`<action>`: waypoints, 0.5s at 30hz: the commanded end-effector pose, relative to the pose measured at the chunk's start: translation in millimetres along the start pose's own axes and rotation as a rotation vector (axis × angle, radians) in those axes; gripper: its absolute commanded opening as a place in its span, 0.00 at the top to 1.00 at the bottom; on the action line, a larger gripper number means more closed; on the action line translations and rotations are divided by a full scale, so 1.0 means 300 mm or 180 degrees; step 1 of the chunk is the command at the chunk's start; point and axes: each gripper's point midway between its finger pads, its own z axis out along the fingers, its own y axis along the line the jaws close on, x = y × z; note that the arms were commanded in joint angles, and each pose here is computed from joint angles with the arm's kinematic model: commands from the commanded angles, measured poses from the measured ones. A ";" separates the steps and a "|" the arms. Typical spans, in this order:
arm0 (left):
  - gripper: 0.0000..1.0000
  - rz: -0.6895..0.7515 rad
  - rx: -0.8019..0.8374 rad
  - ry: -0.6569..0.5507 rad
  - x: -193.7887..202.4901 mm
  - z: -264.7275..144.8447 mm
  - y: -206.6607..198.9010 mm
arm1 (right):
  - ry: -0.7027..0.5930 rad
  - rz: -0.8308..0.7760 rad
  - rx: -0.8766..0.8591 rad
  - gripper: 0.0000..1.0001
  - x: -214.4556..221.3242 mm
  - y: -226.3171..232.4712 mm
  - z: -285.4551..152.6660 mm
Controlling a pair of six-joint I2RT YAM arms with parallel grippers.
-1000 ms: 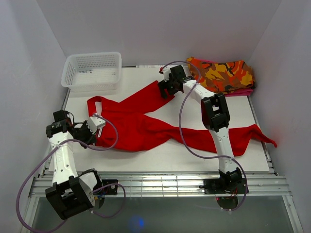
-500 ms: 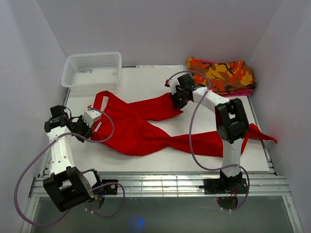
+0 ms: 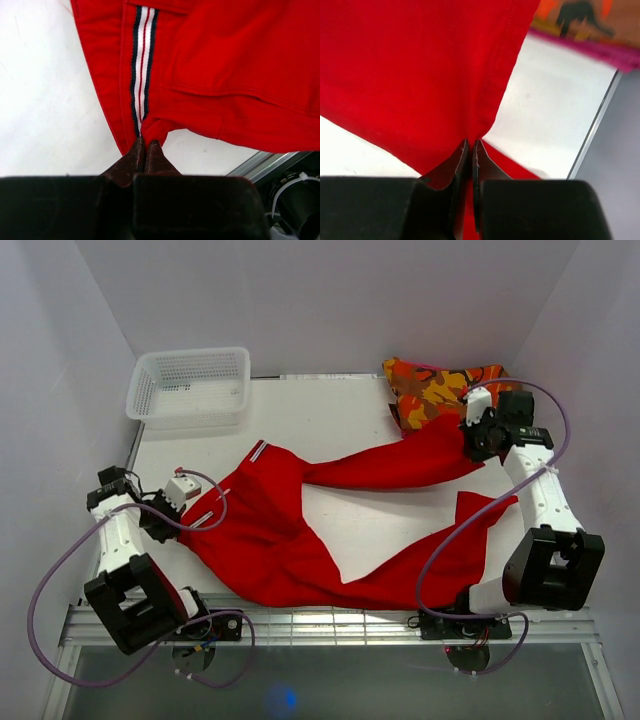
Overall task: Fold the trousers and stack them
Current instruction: Flatten the trousers out
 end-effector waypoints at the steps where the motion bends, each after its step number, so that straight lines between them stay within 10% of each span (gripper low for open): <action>1: 1.00 -0.0138 -0.0145 0.0419 0.135 -0.017 0.053 | 0.0402 -0.0258 0.0007 0.92 0.173 -0.021 -0.041; 5: 0.95 -0.0247 -0.0022 0.0505 0.187 -0.016 0.050 | 0.0534 -0.0282 -0.0064 0.92 0.265 0.002 -0.041; 15: 0.16 -0.0117 -0.0244 -0.0889 -0.206 -0.202 0.173 | 0.0622 -0.0550 -0.0075 0.92 0.348 0.020 -0.063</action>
